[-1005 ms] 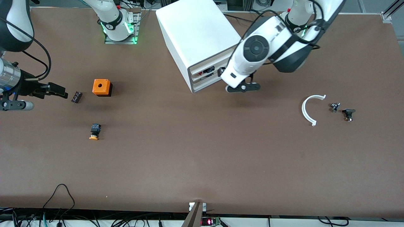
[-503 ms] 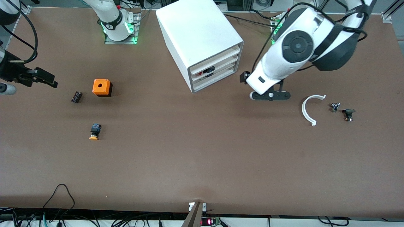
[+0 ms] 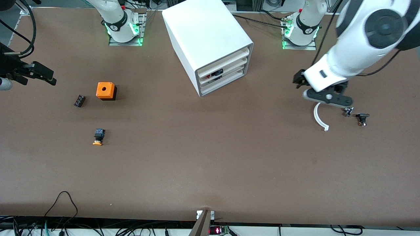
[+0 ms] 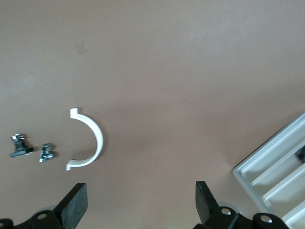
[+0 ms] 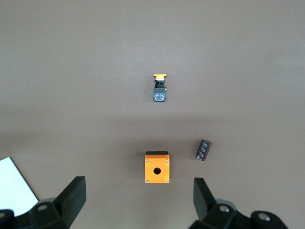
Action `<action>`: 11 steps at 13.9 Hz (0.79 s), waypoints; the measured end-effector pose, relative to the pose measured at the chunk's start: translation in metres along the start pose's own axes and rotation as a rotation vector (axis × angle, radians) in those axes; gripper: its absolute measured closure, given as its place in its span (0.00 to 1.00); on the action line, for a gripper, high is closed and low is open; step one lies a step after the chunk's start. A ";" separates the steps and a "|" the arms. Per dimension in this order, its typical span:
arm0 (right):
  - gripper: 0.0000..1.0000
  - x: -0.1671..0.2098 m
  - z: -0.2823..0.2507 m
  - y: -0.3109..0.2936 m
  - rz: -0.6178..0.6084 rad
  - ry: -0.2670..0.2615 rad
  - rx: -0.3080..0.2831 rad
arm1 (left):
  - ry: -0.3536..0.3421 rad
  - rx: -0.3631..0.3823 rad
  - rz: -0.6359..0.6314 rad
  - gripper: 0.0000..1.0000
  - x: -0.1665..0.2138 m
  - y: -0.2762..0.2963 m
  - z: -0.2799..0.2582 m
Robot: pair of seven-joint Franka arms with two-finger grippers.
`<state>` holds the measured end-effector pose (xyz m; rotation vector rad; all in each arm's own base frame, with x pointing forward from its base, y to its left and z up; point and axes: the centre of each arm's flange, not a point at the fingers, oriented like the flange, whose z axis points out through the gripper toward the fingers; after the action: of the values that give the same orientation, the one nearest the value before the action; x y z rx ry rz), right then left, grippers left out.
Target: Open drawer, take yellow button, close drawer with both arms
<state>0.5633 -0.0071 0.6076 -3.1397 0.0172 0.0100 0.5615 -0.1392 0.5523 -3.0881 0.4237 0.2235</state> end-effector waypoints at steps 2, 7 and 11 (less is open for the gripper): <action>0.00 0.005 -0.006 0.000 0.000 0.016 -0.002 | 0.006 -0.020 0.022 0.00 -0.023 -0.052 -0.005; 0.00 0.016 -0.013 -0.001 -0.001 0.034 -0.004 | 0.024 -0.038 -0.027 0.00 -0.048 -0.102 -0.009; 0.00 0.016 -0.012 -0.001 -0.001 0.033 -0.004 | 0.025 -0.036 -0.119 0.00 -0.046 -0.093 -0.010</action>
<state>0.5796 -0.0067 0.6195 -3.1437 0.0161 -0.0421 0.5438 -0.0374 0.5682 -3.1409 0.2376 0.1922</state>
